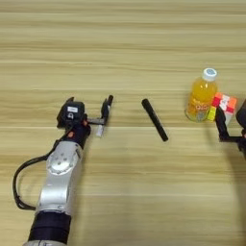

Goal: Move the objects on the table

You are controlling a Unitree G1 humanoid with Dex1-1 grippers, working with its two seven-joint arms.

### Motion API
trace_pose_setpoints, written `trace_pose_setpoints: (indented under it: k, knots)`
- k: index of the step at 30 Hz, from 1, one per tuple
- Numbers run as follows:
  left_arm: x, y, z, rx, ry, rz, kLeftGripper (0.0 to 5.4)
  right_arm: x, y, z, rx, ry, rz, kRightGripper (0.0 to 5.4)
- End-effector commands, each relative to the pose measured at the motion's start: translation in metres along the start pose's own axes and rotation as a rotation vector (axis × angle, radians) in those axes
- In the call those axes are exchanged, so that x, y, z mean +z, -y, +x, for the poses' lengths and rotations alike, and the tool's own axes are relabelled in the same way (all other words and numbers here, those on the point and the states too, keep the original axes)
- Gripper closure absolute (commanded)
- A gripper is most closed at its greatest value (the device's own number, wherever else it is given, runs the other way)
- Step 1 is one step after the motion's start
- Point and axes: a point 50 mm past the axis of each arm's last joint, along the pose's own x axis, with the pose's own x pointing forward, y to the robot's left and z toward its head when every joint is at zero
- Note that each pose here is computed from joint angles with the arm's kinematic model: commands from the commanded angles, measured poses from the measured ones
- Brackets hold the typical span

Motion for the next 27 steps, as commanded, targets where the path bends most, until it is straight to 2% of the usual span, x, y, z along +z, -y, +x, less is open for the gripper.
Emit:
trace_pose_setpoints:
  k: [1,3,10,19,27]
  knots:
    - [0.003,-0.018,0.004,0.065,0.044,0.01,0.02,0.004,-0.004,0.003,0.018,0.033,-0.021,0.0]
    - [0.001,-0.025,0.004,0.085,0.054,0.034,0.02,0.004,-0.005,0.004,0.021,0.038,-0.026,0.0]
    - [-0.006,-0.045,0.005,0.171,0.082,0.019,0.02,0.013,-0.013,0.014,0.058,0.079,-0.044,0.0]
    - [-0.017,-0.046,0.005,0.198,0.075,0.01,0.02,0.017,-0.024,0.032,0.124,0.086,-0.058,0.0]
    - [-0.02,-0.045,0.003,0.195,0.069,0.02,0.02,0.017,-0.033,0.04,0.169,0.068,-0.019,0.0]
